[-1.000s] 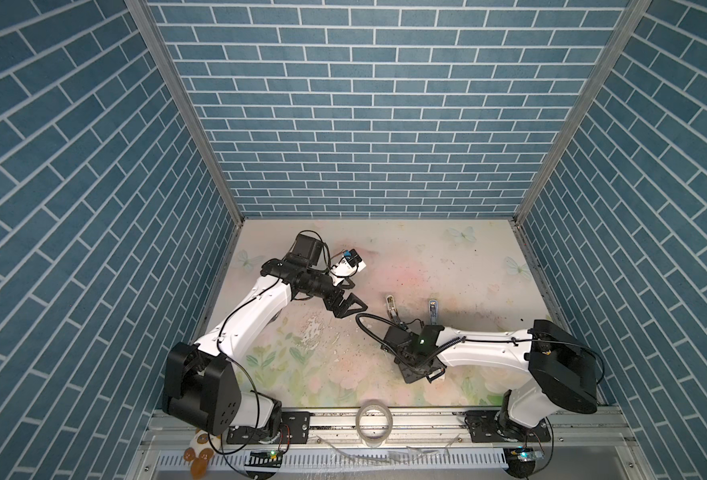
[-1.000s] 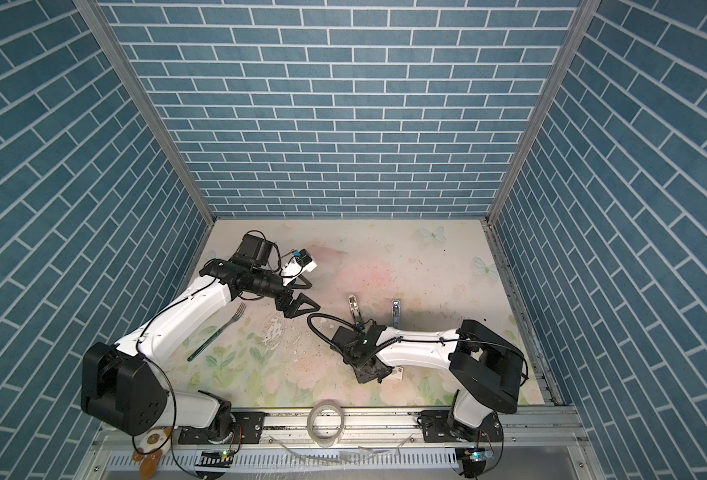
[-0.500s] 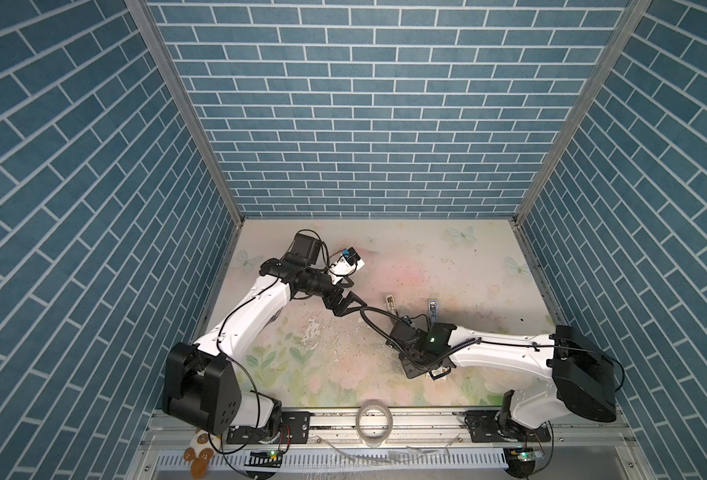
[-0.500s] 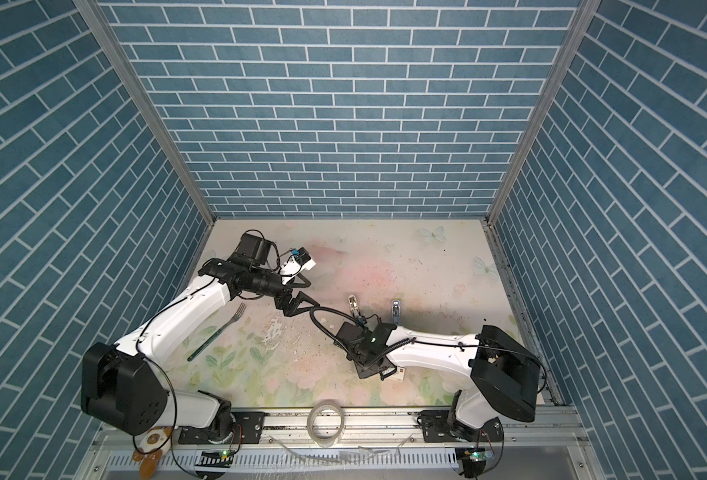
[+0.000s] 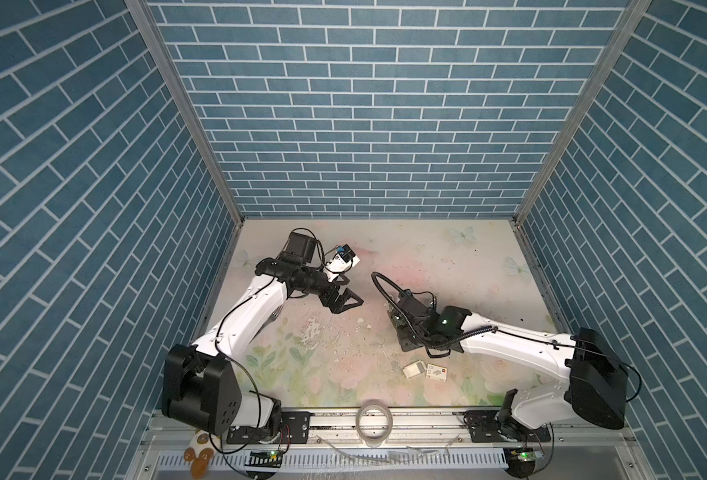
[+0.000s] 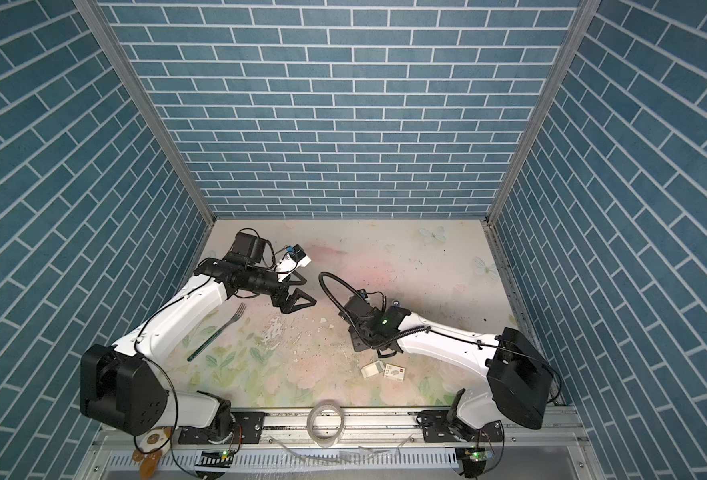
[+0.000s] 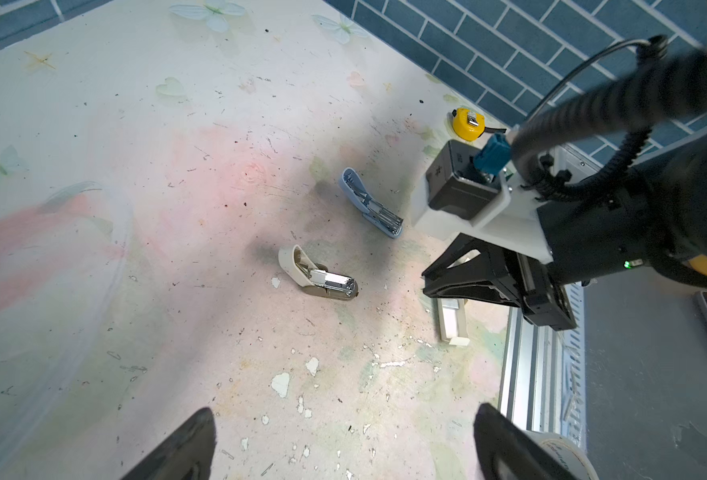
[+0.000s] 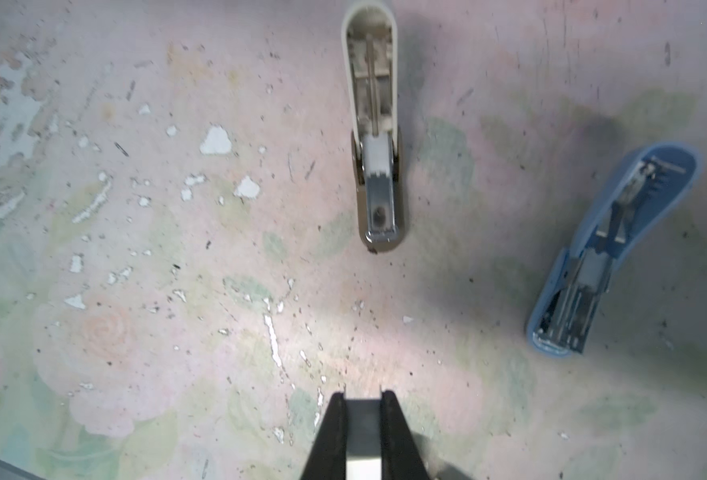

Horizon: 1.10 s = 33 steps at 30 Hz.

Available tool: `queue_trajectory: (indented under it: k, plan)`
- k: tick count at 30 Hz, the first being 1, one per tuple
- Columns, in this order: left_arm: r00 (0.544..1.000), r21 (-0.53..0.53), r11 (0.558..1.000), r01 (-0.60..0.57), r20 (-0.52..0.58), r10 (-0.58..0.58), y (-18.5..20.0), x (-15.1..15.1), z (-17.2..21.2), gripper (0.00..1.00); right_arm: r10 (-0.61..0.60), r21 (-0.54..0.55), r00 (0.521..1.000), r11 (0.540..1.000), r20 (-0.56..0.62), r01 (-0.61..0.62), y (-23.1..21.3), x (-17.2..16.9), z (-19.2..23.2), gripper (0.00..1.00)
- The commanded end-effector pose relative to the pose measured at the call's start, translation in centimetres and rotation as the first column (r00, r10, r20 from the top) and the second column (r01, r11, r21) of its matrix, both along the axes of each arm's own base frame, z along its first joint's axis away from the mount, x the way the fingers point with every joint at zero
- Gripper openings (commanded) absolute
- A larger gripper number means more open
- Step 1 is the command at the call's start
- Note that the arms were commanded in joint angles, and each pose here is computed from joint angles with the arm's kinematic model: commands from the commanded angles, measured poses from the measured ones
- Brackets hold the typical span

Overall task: Load the staples into the stapler
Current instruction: 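Carry the staple strip with the right gripper over the white stapler's channel, then lower the staple strip into the white stapler's open channel with the right gripper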

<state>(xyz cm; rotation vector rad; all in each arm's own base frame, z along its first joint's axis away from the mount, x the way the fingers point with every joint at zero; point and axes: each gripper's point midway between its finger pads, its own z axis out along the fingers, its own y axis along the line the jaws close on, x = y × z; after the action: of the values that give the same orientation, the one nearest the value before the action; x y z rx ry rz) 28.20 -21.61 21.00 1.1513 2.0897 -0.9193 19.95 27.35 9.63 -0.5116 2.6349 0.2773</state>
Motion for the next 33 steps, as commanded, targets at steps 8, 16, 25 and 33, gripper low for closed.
queue_trajectory:
  k: [8, 16, 25, 33]
  plan:
    - [0.999, -0.017, 1.0, -0.025, 0.025, 0.025, 0.7, -0.1, 1.1, 0.98, 0.076, 0.035, 0.981, 0.996, 0.178, -0.083, 2.7, 5.8, 0.0, 0.09]
    - [0.999, -0.03, 0.999, -0.039, 0.011, 0.04, 1.1, 0.2, 1.0, 0.98, 0.077, 0.042, 0.972, 0.995, 0.221, -0.089, 3.0, 7.1, -1.6, 0.1]
    - [0.999, -0.028, 0.999, -0.04, -0.018, 0.039, 1.0, 0.5, 0.2, 0.98, 0.093, 0.03, 0.968, 0.994, 0.231, -0.103, 2.8, 7.1, -2.9, 0.1]
    - [0.999, -0.027, 0.999, -0.042, -0.029, 0.041, 1.0, 0.5, -0.1, 0.98, 0.092, 0.006, 0.967, 0.995, 0.237, -0.096, 2.2, 7.3, -3.6, 0.1]
